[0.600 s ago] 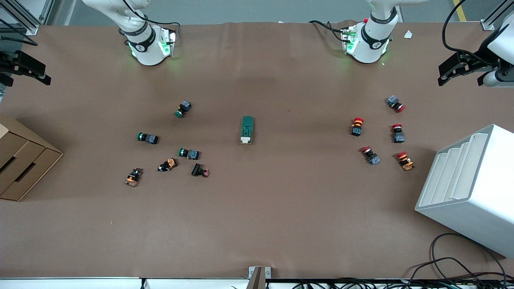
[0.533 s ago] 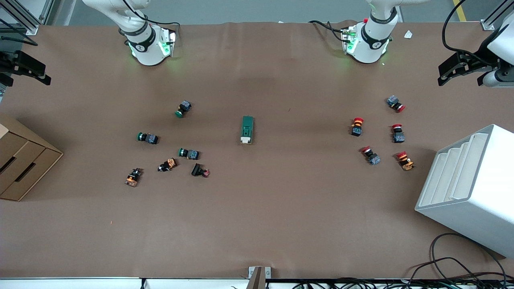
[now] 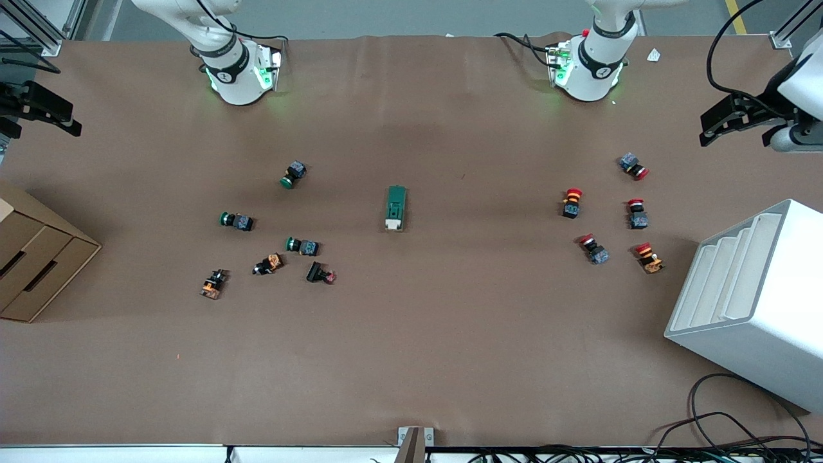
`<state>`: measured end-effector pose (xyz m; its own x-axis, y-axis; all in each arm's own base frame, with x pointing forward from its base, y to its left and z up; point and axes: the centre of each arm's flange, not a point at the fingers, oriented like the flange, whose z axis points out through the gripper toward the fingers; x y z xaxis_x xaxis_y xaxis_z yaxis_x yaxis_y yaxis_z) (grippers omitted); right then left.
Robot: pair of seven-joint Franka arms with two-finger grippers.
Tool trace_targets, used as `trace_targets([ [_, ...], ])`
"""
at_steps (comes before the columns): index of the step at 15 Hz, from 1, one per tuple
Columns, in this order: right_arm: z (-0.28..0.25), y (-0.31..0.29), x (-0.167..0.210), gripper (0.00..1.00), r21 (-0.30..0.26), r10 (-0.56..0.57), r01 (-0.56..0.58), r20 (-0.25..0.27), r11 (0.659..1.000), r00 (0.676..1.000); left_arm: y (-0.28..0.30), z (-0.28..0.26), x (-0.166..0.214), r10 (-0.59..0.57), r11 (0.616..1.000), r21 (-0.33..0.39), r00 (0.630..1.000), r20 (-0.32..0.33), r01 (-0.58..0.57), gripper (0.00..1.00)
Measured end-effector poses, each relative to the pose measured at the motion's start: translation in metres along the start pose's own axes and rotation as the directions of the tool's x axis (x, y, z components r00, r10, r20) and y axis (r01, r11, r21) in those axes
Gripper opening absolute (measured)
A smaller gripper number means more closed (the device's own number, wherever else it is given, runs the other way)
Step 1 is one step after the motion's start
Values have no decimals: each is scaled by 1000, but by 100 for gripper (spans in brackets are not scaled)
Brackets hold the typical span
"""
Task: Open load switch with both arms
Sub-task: 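Move the left gripper over the green load switch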
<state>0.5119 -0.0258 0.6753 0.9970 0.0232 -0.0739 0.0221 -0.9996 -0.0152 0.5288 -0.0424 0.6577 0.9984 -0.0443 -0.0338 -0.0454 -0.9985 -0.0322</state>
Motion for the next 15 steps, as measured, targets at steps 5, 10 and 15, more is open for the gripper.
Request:
trace_targets([
  [5, 0, 0, 0, 100, 0, 0, 0, 0, 1000, 1000, 89, 25, 23, 46, 999, -21, 999, -27, -46, 100],
  [10, 0, 0, 0, 100, 0, 0, 0, 0, 1000, 1000, 265, 81, -17, 18, 998, -60, 998, -65, -22, 100],
  [15, 0, 0, 0, 100, 0, 1, -1, 0, 1000, 1000, 376, 169, -91, 5, 993, -116, 996, -91, -15, 100],
])
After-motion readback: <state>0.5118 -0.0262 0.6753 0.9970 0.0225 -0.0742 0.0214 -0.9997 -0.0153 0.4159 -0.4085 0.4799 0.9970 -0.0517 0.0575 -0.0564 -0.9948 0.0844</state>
